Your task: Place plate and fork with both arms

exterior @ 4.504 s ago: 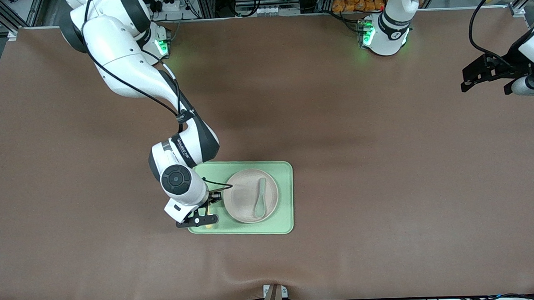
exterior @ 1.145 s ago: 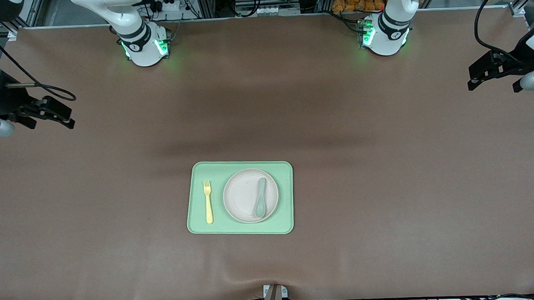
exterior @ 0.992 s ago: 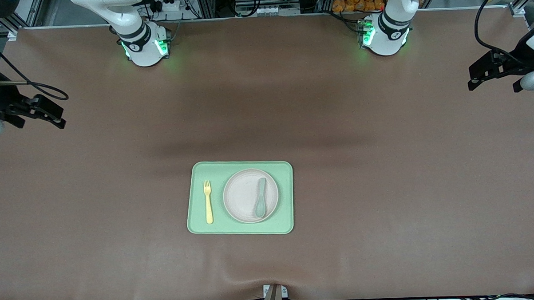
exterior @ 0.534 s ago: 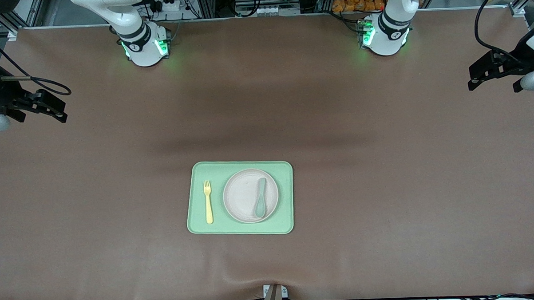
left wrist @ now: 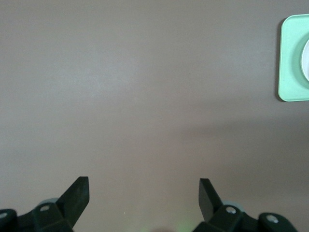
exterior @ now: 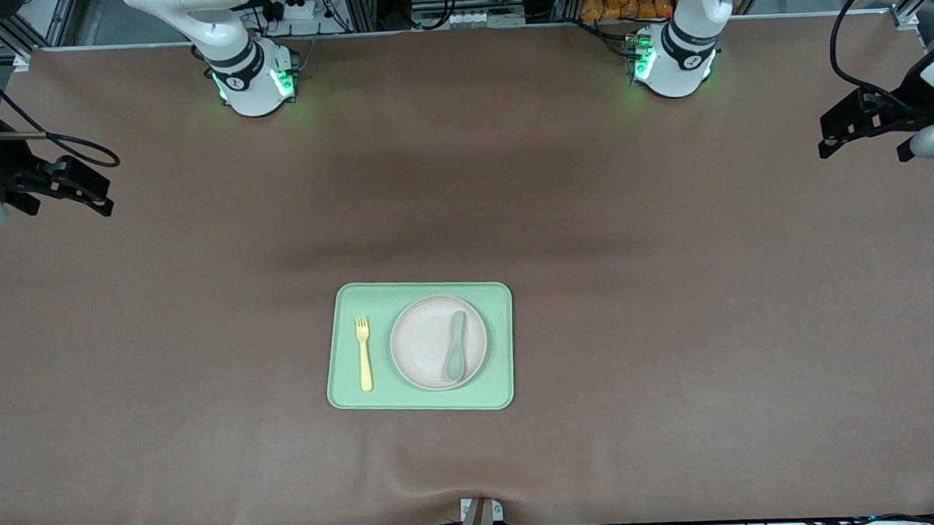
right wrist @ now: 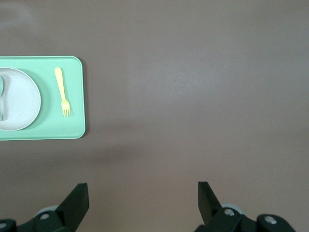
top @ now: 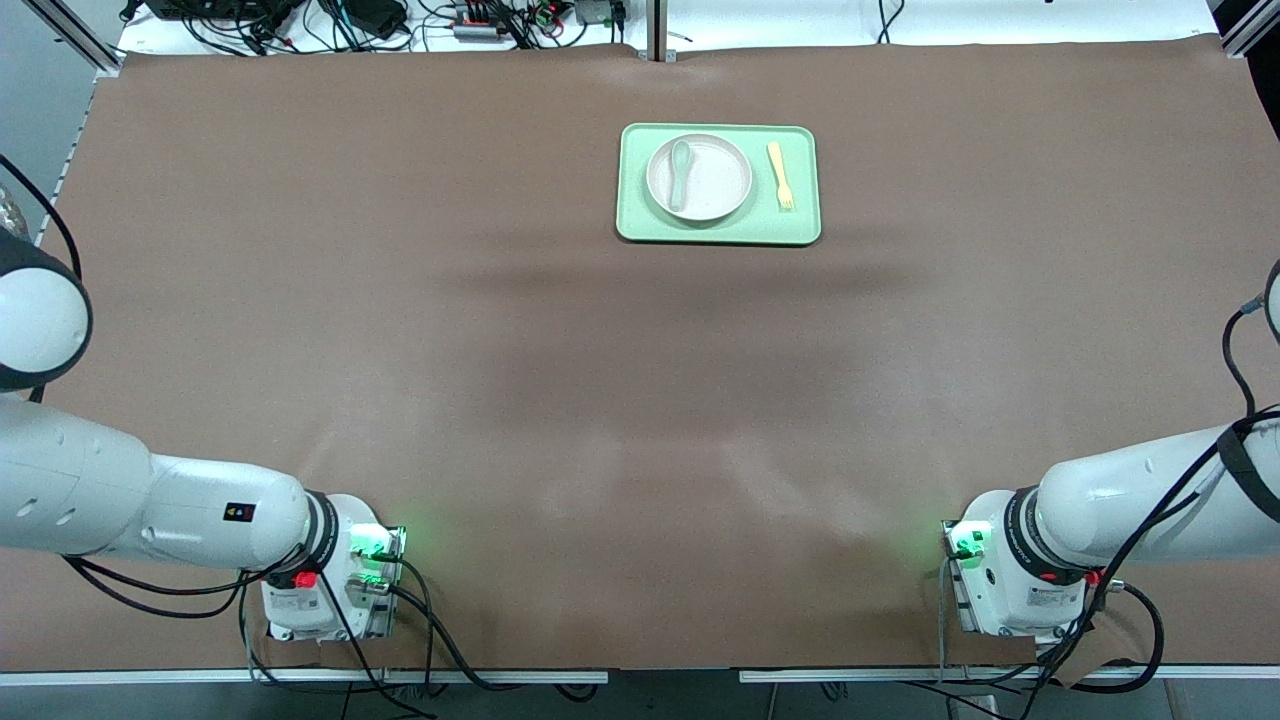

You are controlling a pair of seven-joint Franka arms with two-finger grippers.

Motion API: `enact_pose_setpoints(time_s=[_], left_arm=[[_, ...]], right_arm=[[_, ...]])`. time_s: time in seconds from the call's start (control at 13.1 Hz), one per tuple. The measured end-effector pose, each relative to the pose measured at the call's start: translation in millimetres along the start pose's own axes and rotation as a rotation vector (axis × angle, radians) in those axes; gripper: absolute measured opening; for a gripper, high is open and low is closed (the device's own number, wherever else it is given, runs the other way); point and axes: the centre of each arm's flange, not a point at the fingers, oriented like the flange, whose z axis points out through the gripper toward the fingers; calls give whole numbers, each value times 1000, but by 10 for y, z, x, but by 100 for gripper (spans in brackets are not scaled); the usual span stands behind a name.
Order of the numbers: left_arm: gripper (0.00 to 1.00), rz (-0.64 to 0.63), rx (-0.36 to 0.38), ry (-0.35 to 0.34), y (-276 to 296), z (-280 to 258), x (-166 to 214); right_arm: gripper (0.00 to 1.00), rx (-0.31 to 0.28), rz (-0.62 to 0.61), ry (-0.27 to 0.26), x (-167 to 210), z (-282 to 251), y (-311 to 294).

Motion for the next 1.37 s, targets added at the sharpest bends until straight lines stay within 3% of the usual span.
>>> enact_pose_setpoints(time_s=[1.37], left_arm=[[100, -6, 0, -7, -32, 7, -8]], right_arm=[[100, 2, 4, 0, 11, -2, 23]])
